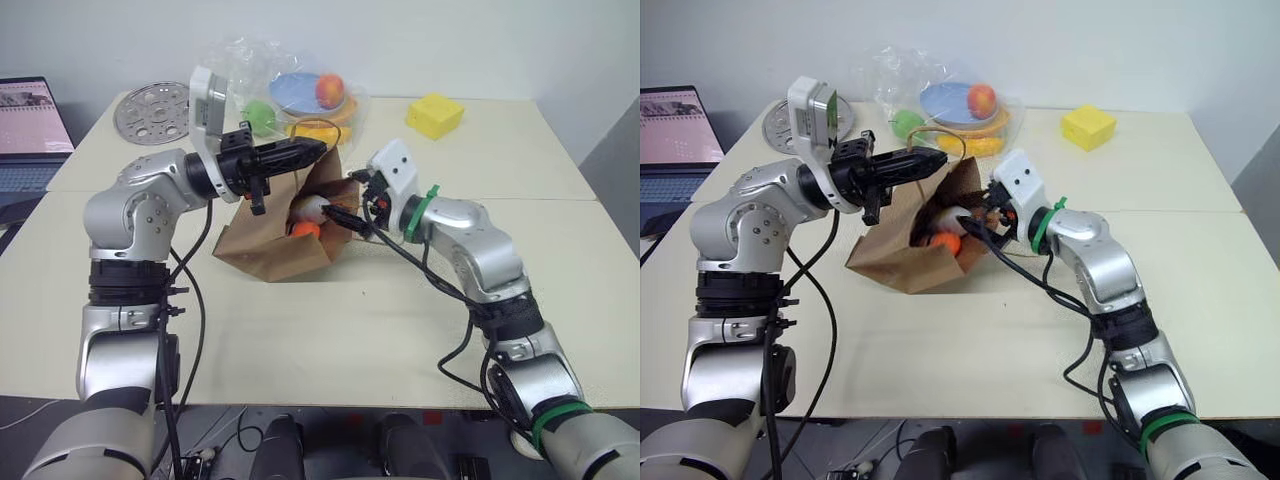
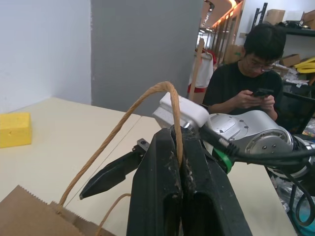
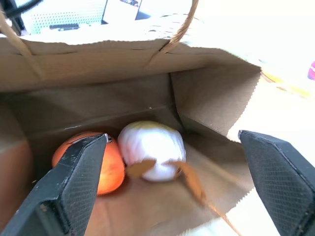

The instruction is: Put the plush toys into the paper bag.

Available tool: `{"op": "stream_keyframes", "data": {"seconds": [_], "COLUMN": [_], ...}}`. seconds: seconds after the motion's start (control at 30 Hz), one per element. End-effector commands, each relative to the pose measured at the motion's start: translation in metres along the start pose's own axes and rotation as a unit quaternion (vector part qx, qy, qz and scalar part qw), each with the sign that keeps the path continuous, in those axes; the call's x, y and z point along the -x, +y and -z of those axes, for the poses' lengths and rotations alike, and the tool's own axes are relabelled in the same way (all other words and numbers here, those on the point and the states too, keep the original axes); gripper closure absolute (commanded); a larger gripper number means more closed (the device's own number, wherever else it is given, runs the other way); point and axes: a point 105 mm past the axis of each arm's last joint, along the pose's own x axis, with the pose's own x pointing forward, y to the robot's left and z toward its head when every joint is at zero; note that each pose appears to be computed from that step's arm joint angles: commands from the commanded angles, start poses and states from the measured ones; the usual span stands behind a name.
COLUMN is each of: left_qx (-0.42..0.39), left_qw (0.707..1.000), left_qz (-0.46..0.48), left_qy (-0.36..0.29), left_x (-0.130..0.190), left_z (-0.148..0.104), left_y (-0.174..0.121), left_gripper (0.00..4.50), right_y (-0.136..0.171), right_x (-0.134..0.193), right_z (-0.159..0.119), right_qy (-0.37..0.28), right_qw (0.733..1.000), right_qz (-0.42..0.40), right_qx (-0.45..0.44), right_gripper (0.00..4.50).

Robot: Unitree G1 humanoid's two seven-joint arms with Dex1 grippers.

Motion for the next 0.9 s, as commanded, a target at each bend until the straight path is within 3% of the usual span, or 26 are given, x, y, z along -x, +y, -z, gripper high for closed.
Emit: {"op": "stream_keyframes", "data": {"seconds": [0.03, 0.17, 0.33, 0.47, 0.63, 0.9], "left_qx": [-0.018, -0.018, -0.019, -0.019, -0.02, -0.022], "left_qw": [1.0, 1.0, 1.0, 1.0, 1.0, 1.0], "left_qz": [0.003, 0.002, 0.002, 0.002, 0.004, 0.0], "left_qy": [-0.012, -0.013, -0.012, -0.012, -0.011, -0.007], "left_x": [0.0, 0.0, 0.002, 0.0, 0.0, 0.003], "left_z": [-0.009, -0.009, -0.009, -0.008, -0.008, -0.009], "left_y": [-0.003, -0.003, -0.003, -0.003, -0.003, -0.004], "left_gripper": [4.5, 4.5, 4.5, 4.5, 4.5, 4.5], "right_y": [-0.023, -0.044, -0.048, -0.025, -0.006, 0.003], "right_x": [0.041, 0.076, 0.101, 0.086, 0.066, 0.058], "right_z": [-0.014, 0.023, 0.057, 0.06, 0.068, 0.075], "right_qy": [-0.018, 0.038, 0.075, 0.036, 0.021, 0.037], "right_qw": [0.997, 0.982, 0.95, 0.901, 0.841, 0.829], "right_qz": [0.065, 0.14, 0.194, 0.154, 0.134, 0.129], "right_qx": [-0.025, -0.123, -0.231, -0.403, -0.524, -0.543], "right_gripper": [0.02, 0.02, 0.02, 0.02, 0.02, 0.02]}}
